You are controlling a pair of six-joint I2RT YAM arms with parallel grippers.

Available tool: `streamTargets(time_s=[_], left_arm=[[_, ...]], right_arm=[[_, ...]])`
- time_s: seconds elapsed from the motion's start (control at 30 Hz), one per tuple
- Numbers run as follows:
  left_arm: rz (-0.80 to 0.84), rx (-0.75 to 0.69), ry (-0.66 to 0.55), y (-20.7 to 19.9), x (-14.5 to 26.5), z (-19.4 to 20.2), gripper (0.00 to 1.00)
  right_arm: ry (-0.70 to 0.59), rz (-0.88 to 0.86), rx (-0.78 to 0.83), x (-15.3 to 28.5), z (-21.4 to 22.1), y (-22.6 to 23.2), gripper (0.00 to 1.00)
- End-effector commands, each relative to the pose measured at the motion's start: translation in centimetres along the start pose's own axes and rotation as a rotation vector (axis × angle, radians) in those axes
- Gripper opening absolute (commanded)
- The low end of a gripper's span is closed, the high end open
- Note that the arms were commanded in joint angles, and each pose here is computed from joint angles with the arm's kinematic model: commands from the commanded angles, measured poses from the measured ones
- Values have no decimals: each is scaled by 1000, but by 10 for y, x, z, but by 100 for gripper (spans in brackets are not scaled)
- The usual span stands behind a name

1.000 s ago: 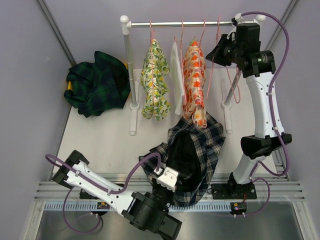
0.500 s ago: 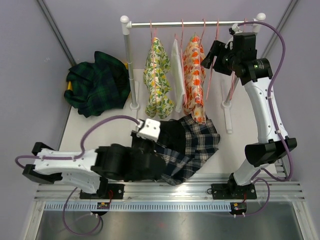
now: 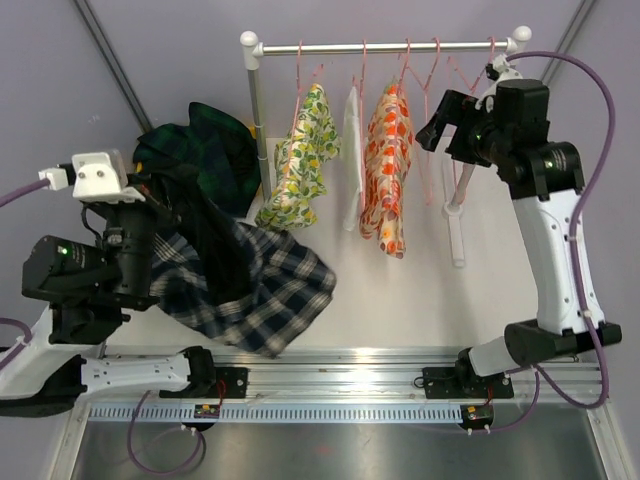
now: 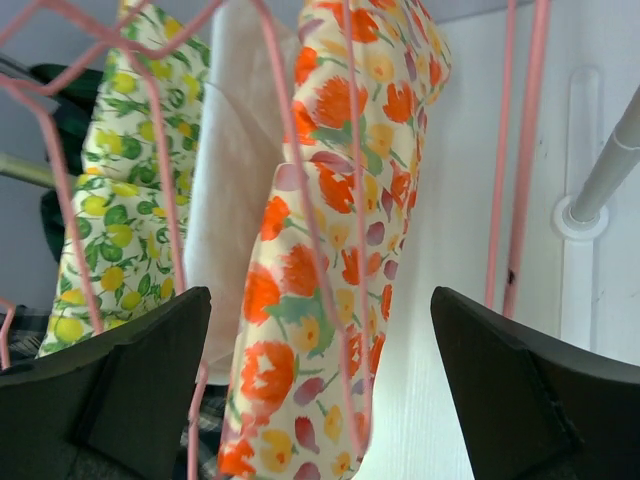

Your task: Remove the skirt from the hanger

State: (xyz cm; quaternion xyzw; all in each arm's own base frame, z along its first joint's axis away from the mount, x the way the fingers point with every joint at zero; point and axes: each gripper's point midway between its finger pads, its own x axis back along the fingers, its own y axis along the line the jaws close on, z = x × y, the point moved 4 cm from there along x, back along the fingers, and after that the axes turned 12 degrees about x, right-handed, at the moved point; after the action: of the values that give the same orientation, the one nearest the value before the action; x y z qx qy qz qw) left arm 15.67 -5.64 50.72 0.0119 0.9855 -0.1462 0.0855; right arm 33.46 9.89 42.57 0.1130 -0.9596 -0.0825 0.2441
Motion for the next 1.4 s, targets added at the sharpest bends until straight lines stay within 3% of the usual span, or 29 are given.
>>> streamTargets(time_s=[0.0, 0.07, 0.13, 0.17, 0.2, 0.23, 0.3, 0.33, 0.43, 0.63, 0.73, 0.83, 0.97, 1.0, 1.03, 1.07, 1.17, 1.3, 1.33, 1.37], left_arm=[[84, -172, -96, -36, -26, -33, 0], [0, -262, -94, -29, -45, -34, 0], [-52, -250, -125, -24, -75, -42, 0], [-68, -280, -86, -24, -95, -29, 0], [-89, -180, -124, -19, -102, -48, 0], [-161, -185, -136, 2, -121, -54, 0], [-202, -161, -82, 11, -167, -40, 0], [-269, -140, -152, 29, -173, -69, 0], [-295, -114, -236, 49, -229, -97, 0], [-258, 22, -444, 95, -311, -96, 0], [-199, 28, -463, 105, -356, -66, 1], [-270, -5, -334, 132, -394, 4, 3], [-395, -50, -106, 177, -422, 111, 33], [-434, -37, -50, 192, -427, 144, 67], [-462, -40, 16, 200, -425, 163, 88], [-481, -26, 47, 204, -424, 175, 99], [-573, -11, 121, 215, -412, 191, 99], [-590, 74, 184, 197, -377, 163, 99], [-555, 103, 159, 181, -356, 128, 99], [-550, 124, 221, 180, -343, 146, 99]], right_arm=[[-134, -52, -3, 41, -17, 12, 99], [-160, -79, -9, 54, -18, 16, 100], [-159, -91, -14, 57, -13, 17, 100], [-150, -98, -14, 55, -9, 17, 99], [-145, -103, -16, 54, -7, 18, 100], [-142, -109, -16, 54, -5, 18, 99], [-130, -128, -20, 51, 2, 20, 99], [-135, -147, -14, 53, 3, 22, 99], [-120, -175, -12, 52, 11, 24, 100], [-89, -254, -50, 47, 28, 32, 99], [-83, -230, -44, 41, 32, 28, 100], [-76, -210, -40, 35, 33, 25, 100], [-83, -226, -40, 34, 30, 28, 99], [-90, -232, -33, 35, 28, 29, 99], [-91, -234, -33, 35, 26, 29, 99], [-106, -241, -28, 40, 21, 31, 99], [-144, -256, -8, 53, 8, 35, 99], [-197, -323, -15, 71, -6, 46, 99], [-216, -367, -14, 75, -10, 53, 99], [-217, -393, -26, 75, -12, 56, 99]])
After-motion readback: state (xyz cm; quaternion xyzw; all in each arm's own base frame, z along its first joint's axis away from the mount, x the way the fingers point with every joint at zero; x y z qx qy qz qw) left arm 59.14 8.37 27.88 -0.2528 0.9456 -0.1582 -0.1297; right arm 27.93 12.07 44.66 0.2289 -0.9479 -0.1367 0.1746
